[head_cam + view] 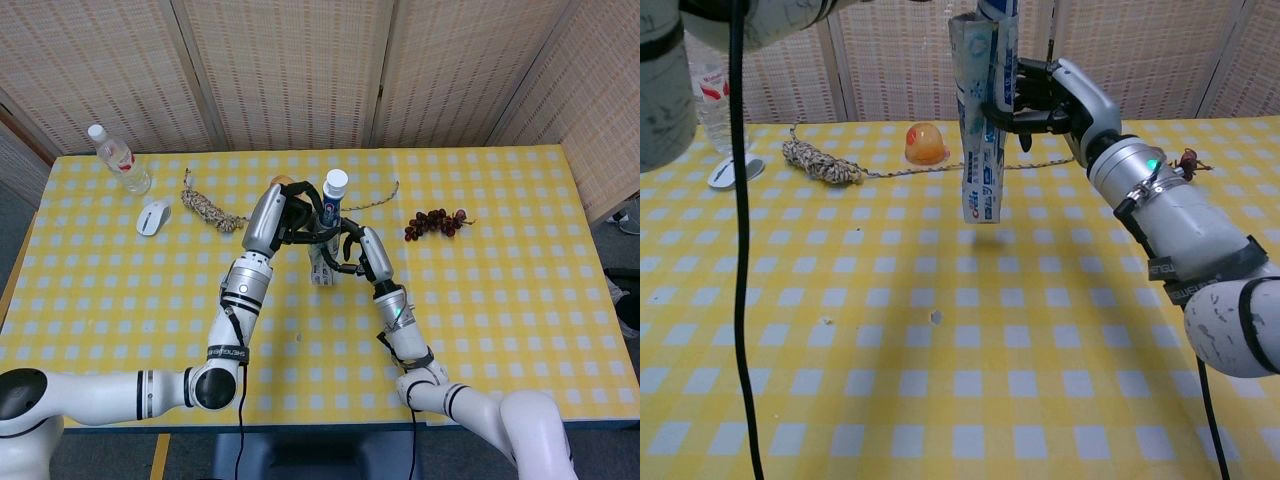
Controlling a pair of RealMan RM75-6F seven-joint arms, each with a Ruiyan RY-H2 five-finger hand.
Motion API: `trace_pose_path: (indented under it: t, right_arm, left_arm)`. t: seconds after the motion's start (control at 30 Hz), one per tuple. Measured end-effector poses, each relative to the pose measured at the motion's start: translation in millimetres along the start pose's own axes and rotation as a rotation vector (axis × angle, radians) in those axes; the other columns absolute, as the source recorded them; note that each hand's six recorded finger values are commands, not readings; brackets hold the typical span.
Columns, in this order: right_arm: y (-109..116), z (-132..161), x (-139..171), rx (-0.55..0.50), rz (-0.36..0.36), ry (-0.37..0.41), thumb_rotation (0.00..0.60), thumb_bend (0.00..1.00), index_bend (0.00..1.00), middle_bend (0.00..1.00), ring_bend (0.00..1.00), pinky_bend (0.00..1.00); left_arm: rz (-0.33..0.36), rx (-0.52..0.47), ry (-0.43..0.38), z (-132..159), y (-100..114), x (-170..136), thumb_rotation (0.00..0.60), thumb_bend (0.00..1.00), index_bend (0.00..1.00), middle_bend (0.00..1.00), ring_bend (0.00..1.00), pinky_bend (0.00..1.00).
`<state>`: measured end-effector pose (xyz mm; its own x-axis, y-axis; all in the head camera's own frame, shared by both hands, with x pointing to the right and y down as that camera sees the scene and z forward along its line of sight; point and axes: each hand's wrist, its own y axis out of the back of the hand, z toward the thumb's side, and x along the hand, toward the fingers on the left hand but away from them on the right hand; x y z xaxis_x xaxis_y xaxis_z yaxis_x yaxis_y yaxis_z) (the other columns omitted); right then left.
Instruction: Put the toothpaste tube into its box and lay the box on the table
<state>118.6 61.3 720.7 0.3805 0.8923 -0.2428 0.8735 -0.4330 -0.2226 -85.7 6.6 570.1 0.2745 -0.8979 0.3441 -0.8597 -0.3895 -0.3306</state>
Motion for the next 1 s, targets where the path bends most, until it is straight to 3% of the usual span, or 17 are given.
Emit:
trace_pose_path:
  t: [0.1,0.2,0.37,0.67,1.0]
  right_arm:
    - [0.5,0.5,0.3,0.001,-0.001,0.002,0.600,0.41,0.64,0.57,0.68,0.71]
    - [1.6,0.5,0.5,0.004,-0.003,0.003,0.600,0.41,0.64,0.57,0.68,0.71]
    - [2.7,-0.4,1.2,0.023,0.002,0.003,0.600,0.41,0.64,0.57,0.68,0.71]
    - [9.3,2.5,1.7,0.166,0.037,0.031,0.600,0.41,0.64,0.57,0.68,0.71]
    - [13.3,-9.4,6.4,0.115,0.030,-0.012,0.600,0.41,0.64,0.57,0.68,0.71]
  left_arm:
    - [-0.011,-0.012,-0.006,0.8,0.9,0.4,0.498,0.12,0.00,1.00,0.99,1.00]
    - [-0.007,-0.029,-0.018,3.3,3.7,0.9,0.495,0.12,0.00,1.00,0.99,1.00]
    - [0.031,-0.079,-0.039,9.0,16.1,1.1,0.596,0.12,0.00,1.00,0.99,1.00]
    - [0.090,-0.103,-0.045,7.4,44.3,1.9,0.600,0.12,0.00,1.00,0.99,1.00]
    - [0.094,-0.095,-0.046,5.4,49.0,1.8,0.600,0.12,0.00,1.00,0.99,1.00]
